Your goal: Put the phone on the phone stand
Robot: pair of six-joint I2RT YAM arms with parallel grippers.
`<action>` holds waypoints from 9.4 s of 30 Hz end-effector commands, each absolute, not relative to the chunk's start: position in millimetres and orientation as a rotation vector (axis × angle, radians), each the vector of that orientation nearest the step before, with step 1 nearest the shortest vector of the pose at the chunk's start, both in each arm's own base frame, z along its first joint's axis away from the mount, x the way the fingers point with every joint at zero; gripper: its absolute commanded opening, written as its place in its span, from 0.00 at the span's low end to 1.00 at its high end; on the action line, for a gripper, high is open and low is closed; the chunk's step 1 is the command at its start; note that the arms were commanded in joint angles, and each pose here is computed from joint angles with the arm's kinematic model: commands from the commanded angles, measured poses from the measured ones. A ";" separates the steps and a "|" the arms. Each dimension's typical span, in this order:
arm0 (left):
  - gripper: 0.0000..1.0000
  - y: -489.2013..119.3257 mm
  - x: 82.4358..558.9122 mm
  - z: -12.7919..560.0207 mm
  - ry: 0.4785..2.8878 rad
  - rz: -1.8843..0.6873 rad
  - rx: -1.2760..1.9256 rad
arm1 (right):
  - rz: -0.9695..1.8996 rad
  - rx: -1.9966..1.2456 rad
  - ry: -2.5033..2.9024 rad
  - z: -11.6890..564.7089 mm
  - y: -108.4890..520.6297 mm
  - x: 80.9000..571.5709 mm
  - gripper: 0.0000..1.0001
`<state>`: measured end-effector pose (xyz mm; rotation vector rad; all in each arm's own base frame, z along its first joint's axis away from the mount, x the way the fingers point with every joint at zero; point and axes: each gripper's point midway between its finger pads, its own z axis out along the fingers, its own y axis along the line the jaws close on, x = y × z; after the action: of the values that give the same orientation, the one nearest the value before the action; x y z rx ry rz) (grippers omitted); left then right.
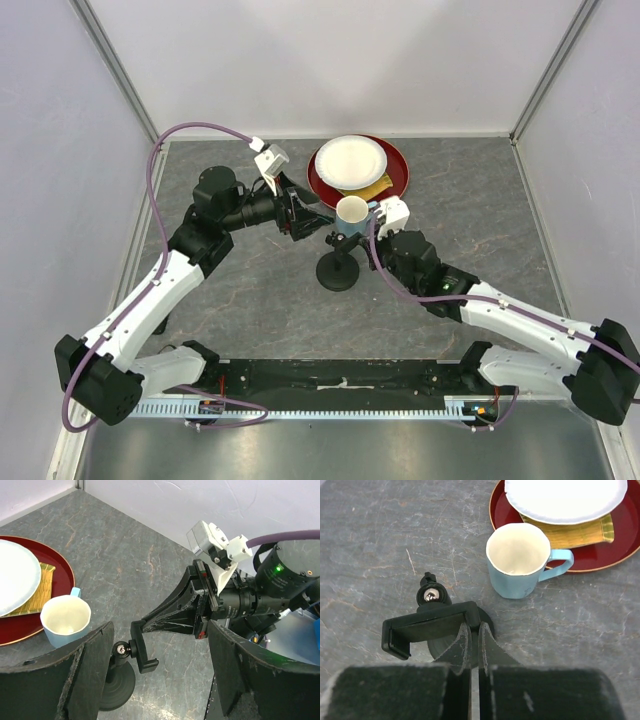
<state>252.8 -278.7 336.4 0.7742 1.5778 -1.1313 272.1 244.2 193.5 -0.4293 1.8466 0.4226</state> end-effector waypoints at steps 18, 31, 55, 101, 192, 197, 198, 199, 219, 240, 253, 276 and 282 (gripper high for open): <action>0.70 -270.1 256.1 311.3 1.794 -1.014 0.566 | 0.450 0.276 2.002 177.9 250.4 242.8 0.01; 0.80 -250.3 207.1 255.0 1.972 -1.170 0.365 | 0.691 0.183 2.015 186.5 298.9 230.6 0.31; 0.53 -258.7 250.8 208.9 2.190 -0.495 0.494 | 0.603 0.035 1.794 226.8 198.8 205.2 0.94; 0.98 67.0 252.7 163.8 1.992 0.125 -1.391 | 0.622 0.005 1.878 202.5 208.5 198.7 0.95; 0.02 172.6 267.1 16.7 1.887 0.081 -1.998 | 0.617 -0.060 1.993 170.7 233.5 196.9 0.95; 0.02 156.1 247.3 7.2 1.909 0.113 -2.086 | 0.629 -0.050 1.980 174.1 229.2 195.2 0.96; 0.02 156.2 246.0 8.1 1.908 0.129 -2.083 | 0.628 -0.049 1.979 174.1 228.2 195.0 0.95; 0.02 158.9 243.7 10.5 1.908 0.181 -2.072 | 0.634 -0.044 1.972 176.3 227.2 194.8 0.95; 0.02 128.8 199.9 13.4 1.959 0.193 -1.997 | 0.621 -0.033 1.946 175.8 209.7 190.6 0.96; 0.98 153.1 163.7 96.7 1.668 0.343 -1.939 | 0.615 -0.069 1.950 175.2 209.8 188.9 0.97; 1.00 150.1 128.4 60.7 1.781 0.554 -2.101 | 0.586 -0.120 1.961 174.6 215.4 191.1 0.97; 1.00 134.8 133.9 22.3 1.845 0.474 -2.212 | 0.577 -0.113 1.953 170.9 212.5 192.2 0.97; 1.00 128.4 136.4 9.7 1.839 0.423 -2.239 | 0.579 -0.114 1.956 168.6 212.1 191.2 0.98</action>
<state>129.1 127.6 15.5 -2.1888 1.9190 0.4687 187.9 211.6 163.5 -0.1327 1.9831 0.5699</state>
